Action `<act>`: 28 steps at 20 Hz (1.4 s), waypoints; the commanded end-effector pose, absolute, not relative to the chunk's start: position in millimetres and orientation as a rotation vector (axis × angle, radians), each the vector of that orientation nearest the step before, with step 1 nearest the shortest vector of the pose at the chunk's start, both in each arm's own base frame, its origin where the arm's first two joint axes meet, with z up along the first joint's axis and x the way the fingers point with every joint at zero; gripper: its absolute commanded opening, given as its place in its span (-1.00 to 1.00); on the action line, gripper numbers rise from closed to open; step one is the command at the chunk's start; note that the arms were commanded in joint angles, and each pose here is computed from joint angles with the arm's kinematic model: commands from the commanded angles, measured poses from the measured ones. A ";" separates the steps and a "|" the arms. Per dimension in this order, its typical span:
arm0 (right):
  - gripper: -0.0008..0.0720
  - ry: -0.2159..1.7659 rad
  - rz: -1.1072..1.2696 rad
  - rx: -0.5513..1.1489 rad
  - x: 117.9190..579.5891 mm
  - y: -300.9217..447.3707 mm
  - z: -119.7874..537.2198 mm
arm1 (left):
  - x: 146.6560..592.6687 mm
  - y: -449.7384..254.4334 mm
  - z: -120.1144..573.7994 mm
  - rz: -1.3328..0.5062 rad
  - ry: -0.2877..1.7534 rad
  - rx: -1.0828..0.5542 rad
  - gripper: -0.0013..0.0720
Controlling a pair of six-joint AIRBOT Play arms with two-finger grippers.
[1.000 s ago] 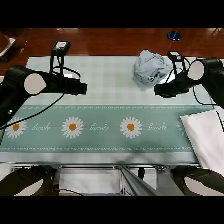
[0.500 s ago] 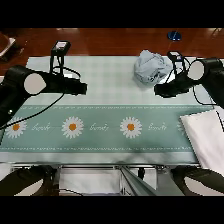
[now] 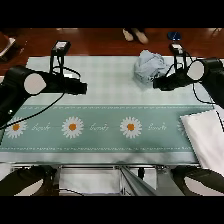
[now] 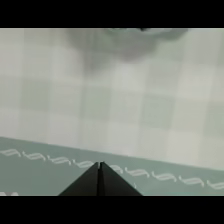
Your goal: Fold the shirts.
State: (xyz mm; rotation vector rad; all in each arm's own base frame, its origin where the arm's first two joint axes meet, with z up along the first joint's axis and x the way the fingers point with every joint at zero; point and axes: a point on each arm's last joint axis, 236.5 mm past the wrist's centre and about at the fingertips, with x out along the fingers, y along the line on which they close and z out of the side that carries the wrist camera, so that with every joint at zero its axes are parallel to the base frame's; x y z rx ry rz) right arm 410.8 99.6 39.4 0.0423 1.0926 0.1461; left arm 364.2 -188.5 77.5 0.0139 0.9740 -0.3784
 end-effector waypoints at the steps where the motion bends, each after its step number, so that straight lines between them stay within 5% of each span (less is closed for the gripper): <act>1: -0.89 0.883 0.145 0.009 452.0 97.7 65.7 | 375.7 -193.1 85.4 -0.384 0.913 -0.002 -0.91; 5: -0.84 0.751 0.155 0.015 474.6 101.4 86.9 | 389.6 -198.4 87.4 -0.387 0.863 -0.015 -0.87; 6: -0.30 0.707 0.154 0.005 482.7 101.0 93.0 | 394.5 -200.3 86.0 -0.387 0.851 -0.018 -0.49; 7: 0.15 0.663 0.155 -0.015 491.9 100.6 97.3 | 400.3 -202.8 83.2 -0.387 0.839 -0.021 0.37; 8: 0.16 0.599 0.149 -0.043 505.5 97.7 103.2 | 406.6 -205.2 79.8 -0.386 0.828 -0.026 0.42; 11: 0.15 0.522 0.060 0.062 550.9 64.2 93.9 | 416.9 -209.3 66.4 -0.383 0.828 -0.027 0.42; 17: 0.15 0.857 -0.001 0.186 607.4 26.5 -18.4 | 419.6 -210.6 46.4 -0.376 0.867 -0.018 0.42; 25: 0.10 1.263 0.089 0.229 564.4 56.0 -109.8 | 419.6 -211.0 37.9 -0.365 0.891 -0.032 0.42; 26: 0.00 1.293 0.102 0.221 557.5 57.2 -112.5 | 417.5 -211.8 36.9 -0.366 0.901 -0.039 0.42; 27: -0.64 1.318 0.137 0.217 550.7 62.7 -111.0 | 413.3 -211.6 35.4 -0.367 0.923 -0.043 0.42; 28: -0.89 1.317 0.183 0.216 548.2 70.2 -103.7 | 408.1 -207.0 35.1 -0.361 0.954 -0.029 0.42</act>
